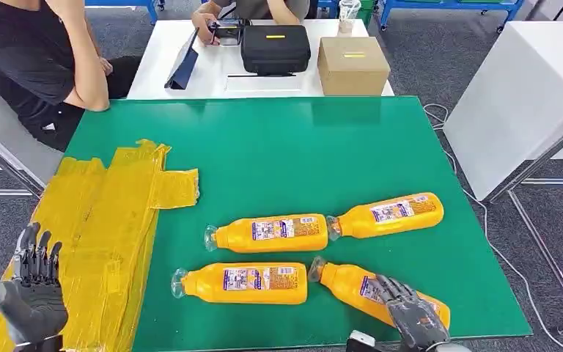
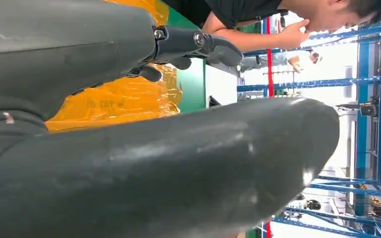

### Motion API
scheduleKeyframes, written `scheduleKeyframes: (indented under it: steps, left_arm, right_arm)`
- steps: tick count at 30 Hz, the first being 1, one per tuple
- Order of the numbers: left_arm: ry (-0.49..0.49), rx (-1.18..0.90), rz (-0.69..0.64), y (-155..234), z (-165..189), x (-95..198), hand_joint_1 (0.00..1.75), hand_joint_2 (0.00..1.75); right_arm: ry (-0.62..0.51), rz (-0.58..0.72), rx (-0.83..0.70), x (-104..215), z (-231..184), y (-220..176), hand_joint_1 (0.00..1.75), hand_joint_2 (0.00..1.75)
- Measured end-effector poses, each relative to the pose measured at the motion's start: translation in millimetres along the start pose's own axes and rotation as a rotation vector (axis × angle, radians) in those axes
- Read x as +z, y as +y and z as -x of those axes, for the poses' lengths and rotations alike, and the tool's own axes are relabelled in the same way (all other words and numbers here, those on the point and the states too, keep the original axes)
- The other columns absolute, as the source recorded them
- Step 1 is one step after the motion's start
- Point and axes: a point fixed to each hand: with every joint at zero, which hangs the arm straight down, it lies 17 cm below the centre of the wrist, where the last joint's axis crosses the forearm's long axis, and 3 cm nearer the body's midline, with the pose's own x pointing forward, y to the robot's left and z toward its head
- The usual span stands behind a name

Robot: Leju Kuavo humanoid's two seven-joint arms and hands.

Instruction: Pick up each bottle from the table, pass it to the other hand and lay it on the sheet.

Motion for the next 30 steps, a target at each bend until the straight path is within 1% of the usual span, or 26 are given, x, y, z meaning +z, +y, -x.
scheduleKeyframes:
  steps: [10,17,24,30]
  left_arm:
    - [0.001,0.000,0.001,-0.2,0.3,0.1,0.00,0.00]
    - [0.018,0.000,0.003,0.3,5.7,4.4,0.00,0.00]
    - [0.025,0.001,0.008,-0.3,7.8,6.3,0.00,0.00]
    - [0.029,0.001,0.009,-0.4,9.5,6.6,0.00,0.00]
  right_arm:
    - [0.078,0.008,0.028,-2.2,20.4,5.6,0.00,1.75]
    - [0.166,0.028,0.086,-1.1,44.7,7.7,0.00,1.75]
    - [0.230,0.043,0.078,0.7,62.2,5.4,0.00,1.75]
    - [0.258,0.042,0.068,2.2,69.7,5.0,0.00,1.75]
